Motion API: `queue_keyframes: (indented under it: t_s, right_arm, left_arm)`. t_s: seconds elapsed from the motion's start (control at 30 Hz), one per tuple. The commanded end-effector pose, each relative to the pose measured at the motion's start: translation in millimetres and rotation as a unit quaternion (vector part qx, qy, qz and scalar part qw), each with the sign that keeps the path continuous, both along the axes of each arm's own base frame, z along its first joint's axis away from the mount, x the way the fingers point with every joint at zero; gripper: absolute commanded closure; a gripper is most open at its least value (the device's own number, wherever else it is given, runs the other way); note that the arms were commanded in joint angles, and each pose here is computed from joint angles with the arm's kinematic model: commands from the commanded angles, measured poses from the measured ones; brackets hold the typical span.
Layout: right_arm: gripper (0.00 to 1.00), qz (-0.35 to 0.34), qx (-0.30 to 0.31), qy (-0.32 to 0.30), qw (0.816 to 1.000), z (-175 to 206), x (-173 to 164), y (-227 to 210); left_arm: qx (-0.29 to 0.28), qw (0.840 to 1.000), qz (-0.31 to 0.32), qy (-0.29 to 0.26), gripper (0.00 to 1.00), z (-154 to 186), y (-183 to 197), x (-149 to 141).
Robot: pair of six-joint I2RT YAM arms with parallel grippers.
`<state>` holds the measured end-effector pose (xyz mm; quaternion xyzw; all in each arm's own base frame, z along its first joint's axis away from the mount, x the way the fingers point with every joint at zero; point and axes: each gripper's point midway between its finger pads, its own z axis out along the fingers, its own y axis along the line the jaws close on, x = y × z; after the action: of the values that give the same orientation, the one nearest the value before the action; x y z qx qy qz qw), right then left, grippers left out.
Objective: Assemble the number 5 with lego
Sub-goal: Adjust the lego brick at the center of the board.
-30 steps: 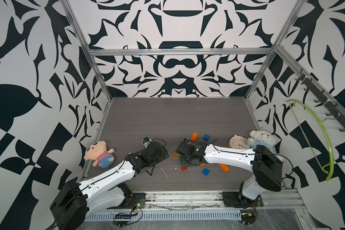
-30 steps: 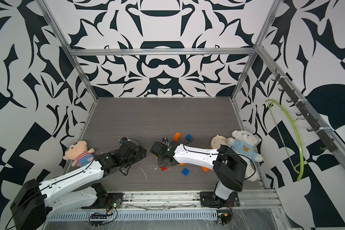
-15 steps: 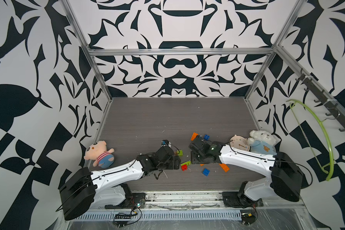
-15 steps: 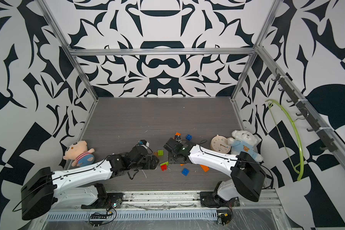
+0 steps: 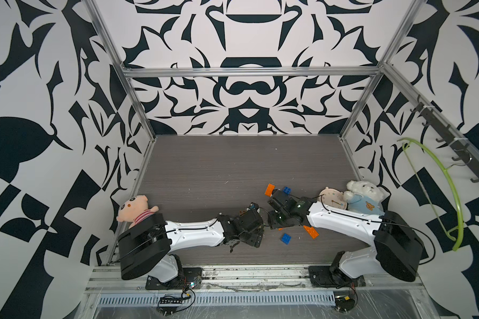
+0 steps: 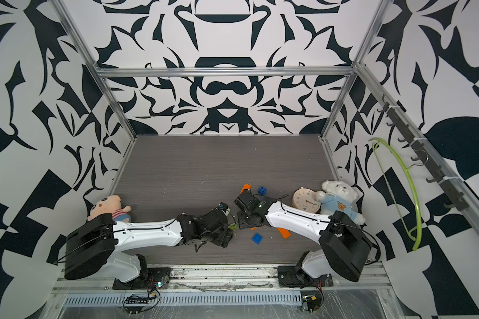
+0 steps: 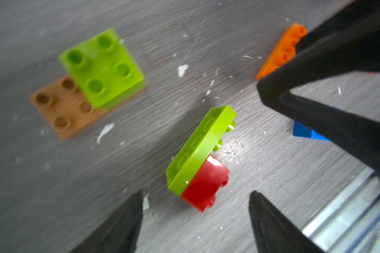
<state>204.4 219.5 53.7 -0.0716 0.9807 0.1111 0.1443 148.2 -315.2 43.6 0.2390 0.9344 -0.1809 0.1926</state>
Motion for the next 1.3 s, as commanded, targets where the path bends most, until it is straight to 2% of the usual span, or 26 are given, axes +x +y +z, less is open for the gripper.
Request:
queue_keyframes:
  t_s: [0.0,0.4,0.5,0.63,0.73,0.9,1.03,1.2,1.27]
  right_arm:
    - [0.46,0.003,0.016,-0.031,0.999,12.3,7.7,1.5]
    - [0.46,0.013,0.015,-0.036,0.999,12.3,9.5,1.3]
    - [0.47,0.010,0.018,-0.030,0.999,10.3,9.1,0.8]
    - [0.47,0.032,0.038,-0.023,0.999,8.8,6.6,7.2]
    - [0.47,0.043,0.043,-0.020,0.998,7.6,6.2,9.7]
    - [0.47,0.044,0.047,-0.014,0.998,6.5,7.4,10.1]
    - [0.47,0.047,0.050,-0.014,0.998,8.7,8.1,11.6]
    - [0.47,0.069,0.071,-0.005,0.995,15.3,4.7,21.6]
    - [0.47,0.075,0.078,0.001,0.994,15.9,3.7,26.7]
  left_arm:
    - [0.031,0.999,-0.021,-0.013,0.30,-1.8,2.0,2.5]
    - [0.016,0.999,-0.051,-0.012,0.38,-7.8,-10.2,-0.5]
    - [0.015,0.998,-0.052,-0.014,0.44,-8.1,-12.1,1.1]
    - [-0.004,0.998,-0.056,-0.009,0.57,-4.3,-16.4,-0.3]
    - [-0.024,0.998,-0.057,0.002,0.62,-1.8,-14.7,0.0]
    - [-0.073,0.995,-0.051,0.040,0.65,2.7,-9.5,2.4]
    - [-0.122,0.985,-0.054,0.107,0.65,4.3,-5.8,-5.2]
    - [-0.178,0.959,-0.081,0.204,0.62,13.7,4.3,-25.5]
    - [-0.184,0.950,-0.086,0.236,0.62,15.7,10.1,-29.3]
